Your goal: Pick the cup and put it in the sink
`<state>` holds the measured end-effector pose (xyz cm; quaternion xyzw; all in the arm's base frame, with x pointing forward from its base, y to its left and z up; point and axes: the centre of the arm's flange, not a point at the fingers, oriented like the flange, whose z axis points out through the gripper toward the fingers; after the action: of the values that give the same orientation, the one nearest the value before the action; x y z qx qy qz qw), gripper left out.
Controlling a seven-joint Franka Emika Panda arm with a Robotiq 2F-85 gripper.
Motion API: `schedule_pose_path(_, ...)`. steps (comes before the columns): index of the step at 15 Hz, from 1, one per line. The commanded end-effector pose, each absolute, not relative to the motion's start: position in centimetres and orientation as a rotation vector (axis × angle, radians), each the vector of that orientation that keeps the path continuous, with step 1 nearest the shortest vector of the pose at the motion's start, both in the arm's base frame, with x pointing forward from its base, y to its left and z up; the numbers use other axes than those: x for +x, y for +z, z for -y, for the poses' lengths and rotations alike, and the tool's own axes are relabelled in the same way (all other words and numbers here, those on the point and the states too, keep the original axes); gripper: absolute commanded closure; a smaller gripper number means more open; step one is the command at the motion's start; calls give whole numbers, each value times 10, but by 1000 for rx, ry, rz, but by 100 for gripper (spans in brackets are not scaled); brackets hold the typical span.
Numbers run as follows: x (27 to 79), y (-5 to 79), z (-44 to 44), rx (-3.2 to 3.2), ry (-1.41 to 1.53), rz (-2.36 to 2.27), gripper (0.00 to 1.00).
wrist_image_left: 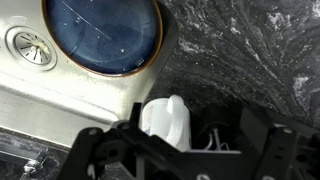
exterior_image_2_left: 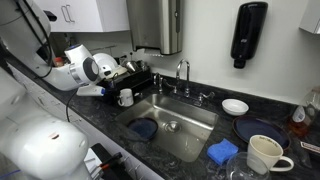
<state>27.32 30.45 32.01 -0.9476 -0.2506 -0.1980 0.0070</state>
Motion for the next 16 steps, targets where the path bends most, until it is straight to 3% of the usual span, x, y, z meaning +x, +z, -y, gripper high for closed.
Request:
schedule_pose_path(1,288,293,-315,-2951,-640,726,0)
schedule_pose_path(16,326,274,-341,-2946,-669,715,0)
